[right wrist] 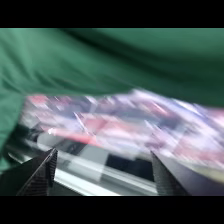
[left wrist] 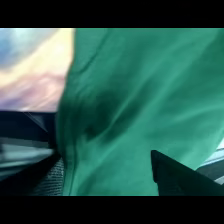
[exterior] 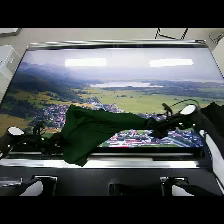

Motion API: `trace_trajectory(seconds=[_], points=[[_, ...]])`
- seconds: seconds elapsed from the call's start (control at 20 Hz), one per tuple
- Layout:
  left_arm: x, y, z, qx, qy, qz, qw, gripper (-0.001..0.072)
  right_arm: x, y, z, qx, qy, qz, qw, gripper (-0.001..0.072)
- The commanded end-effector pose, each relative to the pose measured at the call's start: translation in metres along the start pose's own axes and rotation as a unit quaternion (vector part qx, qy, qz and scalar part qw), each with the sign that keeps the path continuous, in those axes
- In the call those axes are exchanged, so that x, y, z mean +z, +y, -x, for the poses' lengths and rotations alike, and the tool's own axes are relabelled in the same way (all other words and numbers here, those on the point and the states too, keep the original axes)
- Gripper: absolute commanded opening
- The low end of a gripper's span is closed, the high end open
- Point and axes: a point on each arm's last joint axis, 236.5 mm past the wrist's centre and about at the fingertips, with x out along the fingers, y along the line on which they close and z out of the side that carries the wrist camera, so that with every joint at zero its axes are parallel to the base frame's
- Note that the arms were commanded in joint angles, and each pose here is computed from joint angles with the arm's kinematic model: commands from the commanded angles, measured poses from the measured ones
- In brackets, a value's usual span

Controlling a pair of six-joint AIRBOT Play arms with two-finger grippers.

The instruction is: Fold the clothes and pants, and hang the long-sleeved shirts on hangers.

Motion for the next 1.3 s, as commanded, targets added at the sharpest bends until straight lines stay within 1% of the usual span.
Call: trace_trajectory(seconds=[0.0, 0.05, 0.1, 0.15, 0.25, 0.4, 0.5, 0.55, 0.6, 0.65, 0.7, 0.75, 0.85, 0.9, 1.0, 1.05, 1.1, 1.15, 1.25], points=[[0.020, 0.001, -0.007, 0.007, -0.049, 0.009, 0.999, 0.0241, 0.008, 0.035, -0.035, 0.028, -0.024, 0.004, 0.999, 0.0696], [0.023, 0.000, -0.006, 0.007, -0.053, 0.001, 0.999, 0.0102, 0.004, 0.046, -0.047, 0.044, -0.014, -0.002, 0.999, 0.0697], [0.026, -0.003, -0.003, 0.006, -0.057, -0.016, 0.998, 0.0046, 0.000, 0.057, -0.059, 0.060, -0.006, 0.000, 0.998, 0.0696], [0.030, -0.008, 0.002, 0.005, -0.062, -0.034, 0.997, 0.0024, -0.002, 0.069, -0.070, 0.077, -0.003, 0.003, 0.997, 0.0696], [0.038, -0.019, 0.013, 0.001, -0.077, -0.057, 0.995, 0.0024, -0.001, 0.089, -0.089, 0.096, -0.014, -0.002, 0.995, 0.0694], [0.046, -0.033, 0.029, -0.005, -0.100, -0.080, 0.992, 0.0024, 0.002, 0.113, -0.115, 0.096, -0.031, 0.015, 0.995, 0.0686], [0.048, -0.038, 0.036, -0.007, -0.112, -0.089, 0.990, 0.0024, 0.001, 0.124, -0.129, 0.097, -0.037, 0.006, 0.995, 0.0664], [0.048, -0.039, 0.038, -0.007, -0.116, -0.092, 0.989, 0.0024, 0.000, 0.126, -0.136, 0.094, -0.037, 0.002, 0.995, 0.0610], [0.048, -0.041, 0.040, -0.008, -0.120, -0.094, 0.988, 0.0024, -0.002, 0.126, -0.141, 0.091, -0.036, -0.002, 0.995, 0.0496], [0.048, -0.042, 0.042, -0.008, -0.124, -0.097, 0.988, 0.0024, -0.004, 0.126, -0.144, 0.089, -0.034, -0.002, 0.995, 0.0344], [0.048, -0.043, 0.043, -0.009, -0.127, -0.099, 0.987, 0.0024, -0.007, 0.127, -0.144, 0.090, -0.028, 0.001, 0.996, 0.0148], [0.048, -0.045, 0.046, -0.010, -0.132, -0.102, 0.986, 0.0024, -0.012, 0.130, -0.142, 0.093, -0.019, 0.008, 0.995, 0.0051], [0.054, -0.056, 0.060, -0.013, -0.154, -0.118, 0.981, 0.0023, -0.016, 0.140, -0.131, 0.098, -0.023, 0.050, 0.994, 0.0039], [0.062, -0.069, 0.076, -0.016, -0.178, -0.135, 0.974, 0.0024, -0.015, 0.147, -0.121, 0.091, -0.030, 0.089, 0.991, 0.0039], [0.079, -0.114, 0.130, -0.036, -0.250, -0.183, 0.950, 0.0023, -0.004, 0.169, -0.084, 0.065, -0.057, 0.193, 0.977, 0.0039], [0.084, -0.149, 0.171, -0.057, -0.300, -0.214, 0.928, 0.0023, 0.008, 0.182, -0.054, 0.054, -0.078, 0.232, 0.968, 0.0039], [0.082, -0.187, 0.217, -0.083, -0.355, -0.244, 0.899, 0.0023, 0.025, 0.200, -0.013, 0.047, -0.115, 0.261, 0.957, 0.0039], [0.071, -0.233, 0.273, -0.121, -0.417, -0.277, 0.857, 0.0023, 0.042, 0.222, 0.038, 0.047, -0.164, 0.286, 0.943, 0.0039], [0.016, -0.317, 0.391, -0.212, -0.529, -0.334, 0.751, 0.0023, 0.061, 0.268, 0.150, 0.068, -0.276, 0.327, 0.901, 0.0039]])
